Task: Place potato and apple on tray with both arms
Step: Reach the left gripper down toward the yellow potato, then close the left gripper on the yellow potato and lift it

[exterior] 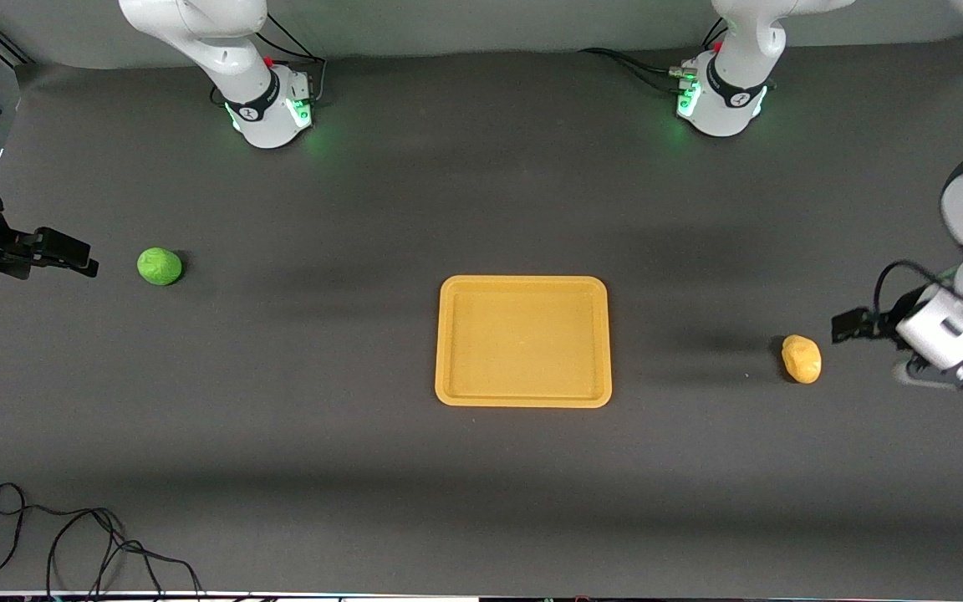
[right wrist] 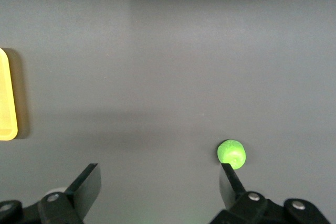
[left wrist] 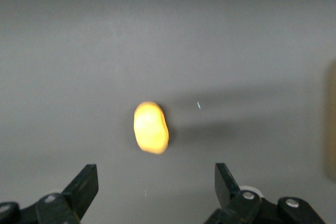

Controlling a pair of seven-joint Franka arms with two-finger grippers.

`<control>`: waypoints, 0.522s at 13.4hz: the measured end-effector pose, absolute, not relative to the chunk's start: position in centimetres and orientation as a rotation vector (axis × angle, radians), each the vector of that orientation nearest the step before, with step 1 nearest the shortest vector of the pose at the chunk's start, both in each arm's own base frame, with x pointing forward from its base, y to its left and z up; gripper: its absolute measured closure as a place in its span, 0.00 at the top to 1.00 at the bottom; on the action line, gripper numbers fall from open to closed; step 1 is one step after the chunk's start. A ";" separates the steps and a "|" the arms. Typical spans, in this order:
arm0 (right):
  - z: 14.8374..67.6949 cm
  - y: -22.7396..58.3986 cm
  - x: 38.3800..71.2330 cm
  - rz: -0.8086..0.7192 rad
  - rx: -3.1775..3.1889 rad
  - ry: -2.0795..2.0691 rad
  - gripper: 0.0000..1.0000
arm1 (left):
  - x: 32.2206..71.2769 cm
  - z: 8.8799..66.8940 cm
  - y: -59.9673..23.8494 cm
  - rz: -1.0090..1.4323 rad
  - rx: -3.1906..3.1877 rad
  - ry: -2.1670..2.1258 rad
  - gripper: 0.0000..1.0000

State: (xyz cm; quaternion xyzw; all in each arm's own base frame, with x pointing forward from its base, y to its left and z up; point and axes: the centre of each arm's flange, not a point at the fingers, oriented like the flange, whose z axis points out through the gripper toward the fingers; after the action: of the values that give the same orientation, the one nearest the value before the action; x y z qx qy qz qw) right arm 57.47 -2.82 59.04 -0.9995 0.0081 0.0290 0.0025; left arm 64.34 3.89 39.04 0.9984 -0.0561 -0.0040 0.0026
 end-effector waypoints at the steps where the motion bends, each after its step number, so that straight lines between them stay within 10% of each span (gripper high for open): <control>1: 59.0 -2.8 57.5 0.091 -3.135 0.025 1.00 | 65.1 36.1 4.3 -0.011 3.132 -0.167 0.99; 7: 59.0 -2.8 57.5 0.091 -3.135 0.025 1.00 | 65.8 27.3 4.7 -0.115 3.116 -0.170 0.97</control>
State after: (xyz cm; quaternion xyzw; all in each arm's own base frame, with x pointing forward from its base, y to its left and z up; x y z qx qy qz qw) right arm 57.49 -2.83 59.04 -0.9995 0.0081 0.0289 0.0025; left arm 65.79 4.73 27.34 0.9978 -0.0545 -0.0367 0.0092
